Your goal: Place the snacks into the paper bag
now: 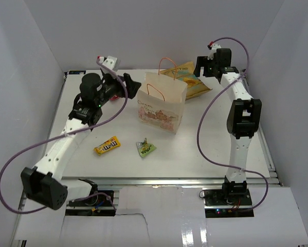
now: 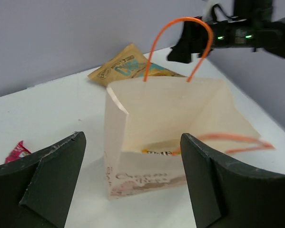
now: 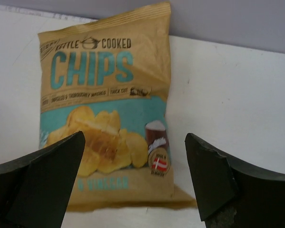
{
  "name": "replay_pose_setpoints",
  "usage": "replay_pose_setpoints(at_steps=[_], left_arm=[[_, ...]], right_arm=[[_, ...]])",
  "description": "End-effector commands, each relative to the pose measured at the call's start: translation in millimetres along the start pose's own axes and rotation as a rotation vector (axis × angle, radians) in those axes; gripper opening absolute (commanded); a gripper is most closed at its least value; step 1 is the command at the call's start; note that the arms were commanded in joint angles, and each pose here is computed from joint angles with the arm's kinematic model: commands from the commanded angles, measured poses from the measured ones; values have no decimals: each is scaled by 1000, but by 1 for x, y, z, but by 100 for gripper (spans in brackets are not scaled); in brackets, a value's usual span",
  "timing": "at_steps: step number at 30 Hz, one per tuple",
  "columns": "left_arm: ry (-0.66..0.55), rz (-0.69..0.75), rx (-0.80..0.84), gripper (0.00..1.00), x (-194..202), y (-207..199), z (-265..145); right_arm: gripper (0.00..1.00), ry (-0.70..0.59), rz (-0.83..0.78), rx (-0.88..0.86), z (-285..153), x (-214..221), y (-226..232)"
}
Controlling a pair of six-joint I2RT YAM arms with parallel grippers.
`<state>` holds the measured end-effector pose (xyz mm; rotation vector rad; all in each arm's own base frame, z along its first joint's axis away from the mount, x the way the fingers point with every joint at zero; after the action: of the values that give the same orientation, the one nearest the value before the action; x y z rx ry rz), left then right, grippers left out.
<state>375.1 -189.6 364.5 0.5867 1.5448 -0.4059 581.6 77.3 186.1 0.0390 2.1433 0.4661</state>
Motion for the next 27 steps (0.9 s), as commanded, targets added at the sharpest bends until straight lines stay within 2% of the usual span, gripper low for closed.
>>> replay_pose_setpoints(at_steps=[1,6,10,13,14,15,17,18,20,21,24,27], left_arm=[[43,-123,14,91,26,-21,-41],[21,-253,-10,91,43,-36,-82],[26,-258,-16,92,46,-36,-87],[50,-262,2,92,45,-37,-81],[52,-264,8,92,44,-38,-80],[56,-267,14,92,45,-39,-79],[60,-273,25,92,47,-40,-75],[55,-273,29,92,47,-40,-74],[60,-276,42,92,50,-41,-71],[55,-276,48,92,49,-42,-70],[63,-284,69,92,55,-45,-66],[71,-296,99,92,60,-49,-62]], right_arm=[[91,-99,41,9,25,-27,-7],[90,-105,59,-35,58,-15,-13],[92,-27,97,-55,73,18,-19],[99,14,121,-85,68,31,-19],[93,49,146,-86,68,46,-22],[82,52,157,-94,63,46,-22],[69,91,205,-91,56,60,-32],[56,85,216,-95,48,56,-32],[45,112,268,-84,36,68,-52],[37,107,277,-89,27,65,-53],[24,130,312,-73,6,77,-67],[18,155,394,-33,-19,95,-84]])
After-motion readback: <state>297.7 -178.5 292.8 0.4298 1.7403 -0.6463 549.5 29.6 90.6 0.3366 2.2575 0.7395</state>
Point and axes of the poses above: each gripper's point midway between its finger pads, its own z axis out along the fingers, its own y axis along the line the jaws close on, x = y × z, the point moved 3 cm from there along -z, back along the fingers, and after that the axes turned 14 degrees about z, right-handed, at the moved point
